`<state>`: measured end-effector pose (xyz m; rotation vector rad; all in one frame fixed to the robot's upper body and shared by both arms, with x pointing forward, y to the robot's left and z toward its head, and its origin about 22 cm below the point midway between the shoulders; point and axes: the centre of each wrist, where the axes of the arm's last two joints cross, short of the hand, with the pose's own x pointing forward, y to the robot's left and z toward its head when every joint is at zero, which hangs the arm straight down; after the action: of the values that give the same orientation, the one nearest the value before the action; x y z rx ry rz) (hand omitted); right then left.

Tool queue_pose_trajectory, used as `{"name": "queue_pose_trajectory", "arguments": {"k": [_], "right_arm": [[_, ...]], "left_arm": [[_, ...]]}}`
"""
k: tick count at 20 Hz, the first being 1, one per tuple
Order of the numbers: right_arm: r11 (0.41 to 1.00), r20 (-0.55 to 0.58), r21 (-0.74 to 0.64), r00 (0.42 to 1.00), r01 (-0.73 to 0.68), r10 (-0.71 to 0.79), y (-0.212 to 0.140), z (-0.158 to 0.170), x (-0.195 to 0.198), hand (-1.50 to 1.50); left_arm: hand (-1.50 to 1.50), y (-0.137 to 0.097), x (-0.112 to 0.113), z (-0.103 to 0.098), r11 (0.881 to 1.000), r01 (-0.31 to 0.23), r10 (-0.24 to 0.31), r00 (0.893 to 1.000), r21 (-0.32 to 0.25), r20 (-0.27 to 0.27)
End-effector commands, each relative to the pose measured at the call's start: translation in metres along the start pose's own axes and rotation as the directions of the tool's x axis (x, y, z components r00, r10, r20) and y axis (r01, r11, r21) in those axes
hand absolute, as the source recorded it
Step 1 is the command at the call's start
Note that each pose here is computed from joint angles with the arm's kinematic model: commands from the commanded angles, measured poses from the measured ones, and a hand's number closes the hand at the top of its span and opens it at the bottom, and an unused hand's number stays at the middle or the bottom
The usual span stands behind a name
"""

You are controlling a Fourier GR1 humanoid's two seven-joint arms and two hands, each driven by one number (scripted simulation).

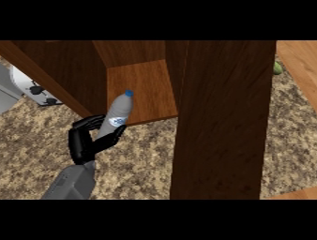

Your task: Pick up the bottled water, place it into the cabinet and close the cabinet

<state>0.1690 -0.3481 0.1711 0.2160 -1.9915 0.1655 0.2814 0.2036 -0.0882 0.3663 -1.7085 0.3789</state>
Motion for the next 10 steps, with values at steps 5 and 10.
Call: {"name": "queue_pose_trajectory", "arguments": {"k": [5,10], "right_arm": [[1.000,-0.008,0.021,1.000,0.007,-0.007,-0.0024,-0.0025,-0.0016,-1.50],[0.999,0.008,0.040,1.000,0.012,-0.013,-0.0008,-0.0056,-0.0008,-1.50]], "left_arm": [[-1.50,-0.0753,0.0535,-0.0536,0.994,-0.032,0.038,0.998,-0.105,0.051],[-1.50,-0.0731,0.0552,-0.0519,0.989,-0.021,0.031,0.997,-0.148,0.069]]}}
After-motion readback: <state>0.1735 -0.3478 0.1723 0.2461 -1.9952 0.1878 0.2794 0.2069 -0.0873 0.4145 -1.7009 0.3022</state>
